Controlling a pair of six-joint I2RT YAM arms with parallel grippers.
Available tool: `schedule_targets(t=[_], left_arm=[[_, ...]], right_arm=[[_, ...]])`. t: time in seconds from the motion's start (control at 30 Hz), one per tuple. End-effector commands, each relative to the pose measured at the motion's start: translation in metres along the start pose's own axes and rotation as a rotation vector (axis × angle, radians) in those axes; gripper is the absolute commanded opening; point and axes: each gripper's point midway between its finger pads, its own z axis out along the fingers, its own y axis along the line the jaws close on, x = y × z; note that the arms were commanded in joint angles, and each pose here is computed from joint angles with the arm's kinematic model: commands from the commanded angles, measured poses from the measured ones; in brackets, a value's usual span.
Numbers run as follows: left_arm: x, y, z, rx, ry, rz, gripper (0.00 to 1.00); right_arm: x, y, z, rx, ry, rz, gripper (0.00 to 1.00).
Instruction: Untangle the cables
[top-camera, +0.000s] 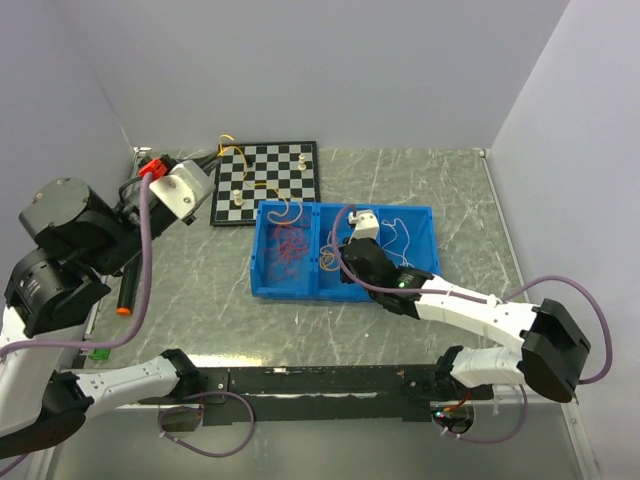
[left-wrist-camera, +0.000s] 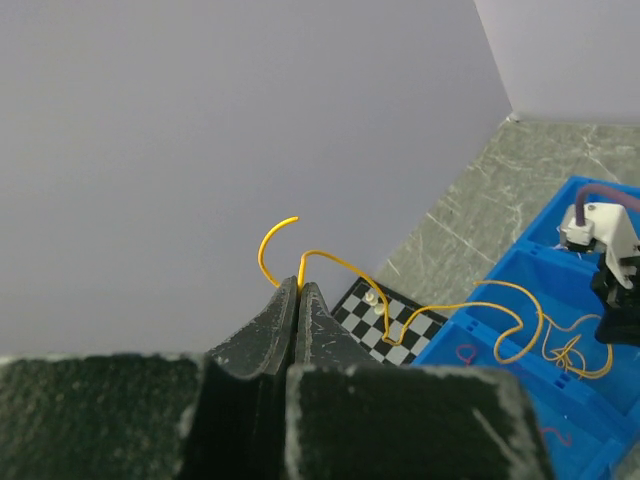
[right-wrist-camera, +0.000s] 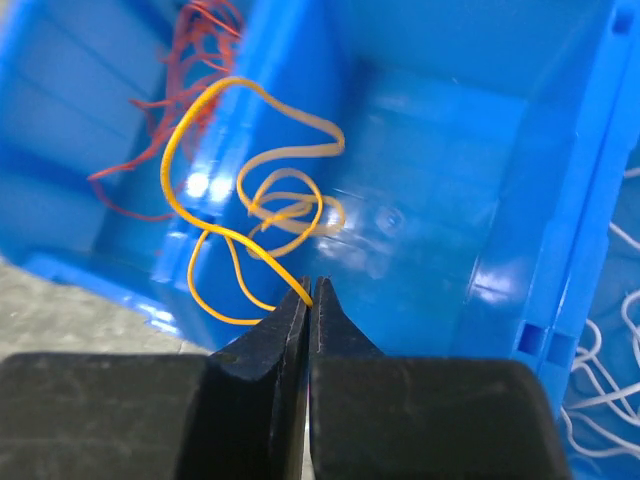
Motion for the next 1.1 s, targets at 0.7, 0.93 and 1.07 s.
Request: schedule_targets(t=[0.7, 0.93, 1.07], left_arm=[[0.044, -0.086, 0.116, 0.219, 0.076, -0.249, 0.01], [0.095, -0.135, 0.17, 0.302, 0.178, -0.303, 0.01], [0.131, -0.163, 0.188, 0.357, 0.286, -0.289, 0.01]], right_arm=[[-0.071, -0.044, -0.088, 0.041, -0.232, 0.325, 0.87], [-0.06, -0.085, -0.121, 0.135, -0.286, 0.403, 0.87], [-0.052, -0.095, -0.124, 0.169, -0.282, 0.408, 0.88]])
